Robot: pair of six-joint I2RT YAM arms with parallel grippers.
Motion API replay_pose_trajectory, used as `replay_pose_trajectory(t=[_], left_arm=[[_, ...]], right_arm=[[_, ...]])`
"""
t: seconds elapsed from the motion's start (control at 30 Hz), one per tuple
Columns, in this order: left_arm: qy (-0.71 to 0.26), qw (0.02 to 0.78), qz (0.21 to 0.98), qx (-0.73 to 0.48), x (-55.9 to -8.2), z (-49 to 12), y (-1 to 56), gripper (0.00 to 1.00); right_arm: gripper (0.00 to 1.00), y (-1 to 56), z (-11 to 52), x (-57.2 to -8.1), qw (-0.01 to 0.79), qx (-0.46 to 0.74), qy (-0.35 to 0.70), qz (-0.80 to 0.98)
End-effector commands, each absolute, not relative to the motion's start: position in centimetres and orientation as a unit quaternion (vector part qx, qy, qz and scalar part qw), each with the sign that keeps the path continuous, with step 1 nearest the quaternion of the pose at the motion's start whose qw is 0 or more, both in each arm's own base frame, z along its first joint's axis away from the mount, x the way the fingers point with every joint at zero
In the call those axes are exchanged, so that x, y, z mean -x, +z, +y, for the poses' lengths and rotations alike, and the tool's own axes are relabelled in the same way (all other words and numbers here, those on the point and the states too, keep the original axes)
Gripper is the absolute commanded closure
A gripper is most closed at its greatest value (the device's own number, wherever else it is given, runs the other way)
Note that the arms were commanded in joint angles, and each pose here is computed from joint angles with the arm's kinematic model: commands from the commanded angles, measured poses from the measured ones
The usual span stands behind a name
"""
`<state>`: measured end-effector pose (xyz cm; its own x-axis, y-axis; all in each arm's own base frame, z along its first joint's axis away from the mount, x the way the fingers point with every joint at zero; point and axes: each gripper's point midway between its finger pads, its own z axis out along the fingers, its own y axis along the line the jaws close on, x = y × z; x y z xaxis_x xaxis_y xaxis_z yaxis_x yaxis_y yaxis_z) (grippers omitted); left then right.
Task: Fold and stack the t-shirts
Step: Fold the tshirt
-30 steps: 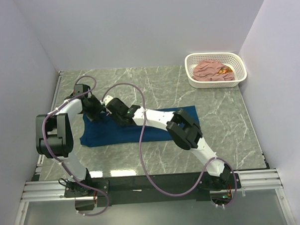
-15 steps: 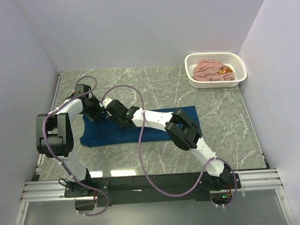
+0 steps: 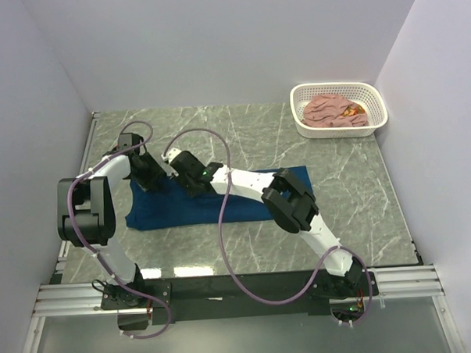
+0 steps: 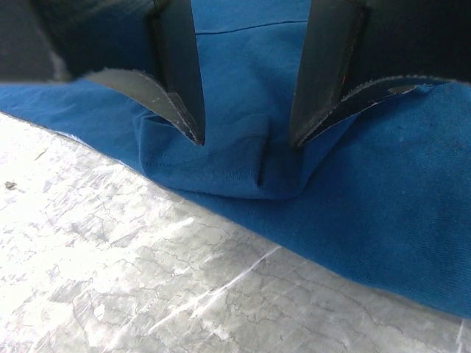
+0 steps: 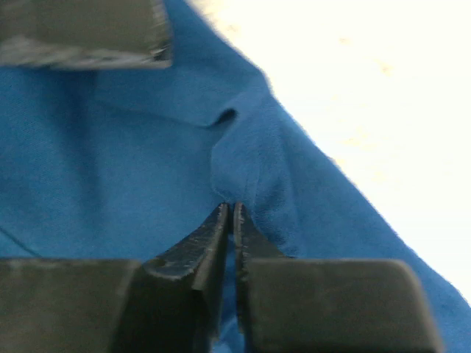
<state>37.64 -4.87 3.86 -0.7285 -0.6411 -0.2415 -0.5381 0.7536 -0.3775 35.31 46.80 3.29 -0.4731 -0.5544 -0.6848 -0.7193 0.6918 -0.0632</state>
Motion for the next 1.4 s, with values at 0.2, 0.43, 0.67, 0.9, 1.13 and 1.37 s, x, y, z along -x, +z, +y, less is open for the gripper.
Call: replay_pose_trajectory(t=[0.2,0.43,0.67,0.9,1.13,1.37], left_arm=[[-0.153,0.185,0.922,0.304,-38.3,-6.2,4.3,0.46],[-0.146,0.18,0.924,0.306,-38.0,-6.3,3.8,0.51],[-0.112,0.179,0.924,0.318,-38.1,-5.2,2.9,0.53],[-0.122,0.183,0.923,0.315,-38.8,-5.5,3.1,0.67],[-0.124,0.201,0.922,0.308,-40.0,-5.4,4.7,0.99],[-0.12,0.213,0.923,0.296,-41.7,-5.0,6.3,0.99]], right_arm=[[1.0,7.8,46.8,-37.2,0.377,0.326,0.176,0.849],[1.0,7.5,46.9,-37.3,0.371,0.321,0.187,0.851],[1.0,7.4,46.9,-37.3,0.368,0.32,0.19,0.852],[1.0,7.2,46.9,-37.3,0.368,0.318,0.191,0.853],[1.0,7.7,46.7,-37.6,0.376,0.32,0.185,0.85],[1.0,8.1,46.0,-38.3,0.383,0.323,0.17,0.849]])
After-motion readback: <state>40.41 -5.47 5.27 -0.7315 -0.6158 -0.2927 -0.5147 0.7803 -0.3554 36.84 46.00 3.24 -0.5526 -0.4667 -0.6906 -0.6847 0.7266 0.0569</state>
